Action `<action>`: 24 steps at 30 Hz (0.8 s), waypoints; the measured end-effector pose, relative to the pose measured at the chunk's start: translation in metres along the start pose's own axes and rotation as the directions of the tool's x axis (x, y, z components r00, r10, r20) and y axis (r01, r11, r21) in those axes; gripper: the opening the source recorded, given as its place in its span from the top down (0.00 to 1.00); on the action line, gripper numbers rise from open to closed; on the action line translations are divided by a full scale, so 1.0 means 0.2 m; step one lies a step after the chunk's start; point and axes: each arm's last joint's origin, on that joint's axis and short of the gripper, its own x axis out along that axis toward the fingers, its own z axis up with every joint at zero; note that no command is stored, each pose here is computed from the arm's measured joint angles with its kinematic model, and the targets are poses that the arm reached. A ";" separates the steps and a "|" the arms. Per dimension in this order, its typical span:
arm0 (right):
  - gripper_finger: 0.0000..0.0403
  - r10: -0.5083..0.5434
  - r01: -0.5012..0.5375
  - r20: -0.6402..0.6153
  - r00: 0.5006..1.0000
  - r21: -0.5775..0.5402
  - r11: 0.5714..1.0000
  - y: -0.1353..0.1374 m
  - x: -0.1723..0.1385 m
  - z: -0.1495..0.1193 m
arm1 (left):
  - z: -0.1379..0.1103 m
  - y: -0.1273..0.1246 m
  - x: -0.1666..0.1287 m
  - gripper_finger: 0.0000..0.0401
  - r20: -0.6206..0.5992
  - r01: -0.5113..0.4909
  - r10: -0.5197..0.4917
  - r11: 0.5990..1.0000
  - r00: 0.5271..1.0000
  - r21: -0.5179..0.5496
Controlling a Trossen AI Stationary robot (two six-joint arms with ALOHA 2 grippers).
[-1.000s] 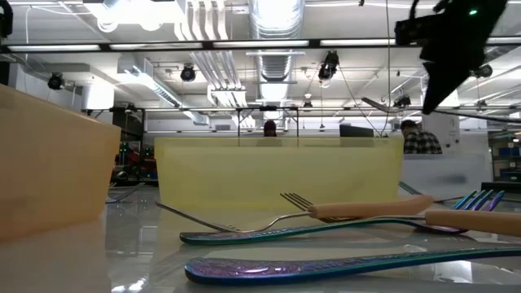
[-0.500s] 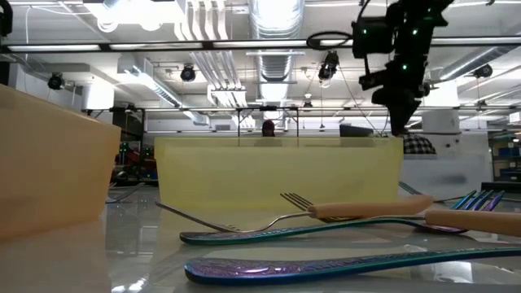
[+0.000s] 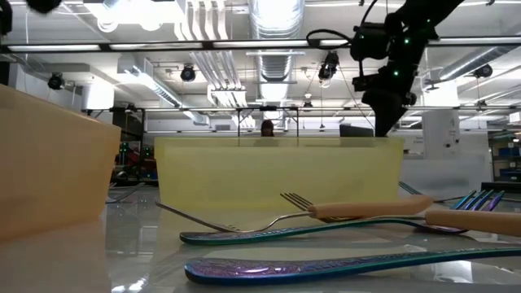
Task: Sort silverware by color (type)
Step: Put the orange fork into the orange bin
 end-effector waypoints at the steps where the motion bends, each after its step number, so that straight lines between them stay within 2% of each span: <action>1: 0.74 0.000 0.000 0.004 1.000 0.000 1.000 0.00 0.00 0.00 | -0.05 0.01 0.01 0.71 -0.033 0.005 -0.006 0.999 0.999 -0.037; 6: 0.68 0.001 -0.001 0.022 1.000 0.023 1.000 -0.01 -0.02 0.03 | -0.28 0.06 0.05 0.71 -0.247 -0.026 -0.036 0.970 0.968 -0.240; 9: 0.66 0.000 -0.001 0.024 1.000 0.041 0.999 -0.01 -0.03 0.03 | -0.35 0.10 0.05 0.71 -0.337 -0.083 -0.023 0.951 0.941 -0.299; 13: 0.65 0.004 -0.005 0.021 1.000 0.066 0.998 0.00 -0.04 0.03 | -0.39 0.16 0.06 0.71 -0.446 -0.200 0.049 0.933 0.894 -0.298; 16: 0.65 0.009 -0.010 0.009 1.000 0.062 0.998 0.01 -0.04 0.03 | -0.40 0.21 0.06 0.71 -0.536 -0.322 0.128 0.903 0.834 -0.285; 18: 0.65 0.012 -0.012 0.002 1.000 0.056 0.998 0.02 -0.05 0.02 | -0.41 0.24 0.07 0.71 -0.604 -0.398 0.173 0.879 0.778 -0.261; 24: 0.64 0.013 -0.014 0.002 1.000 0.053 0.999 0.02 -0.05 0.02 | -0.39 0.25 0.13 0.71 -0.681 -0.472 0.208 0.852 0.702 -0.226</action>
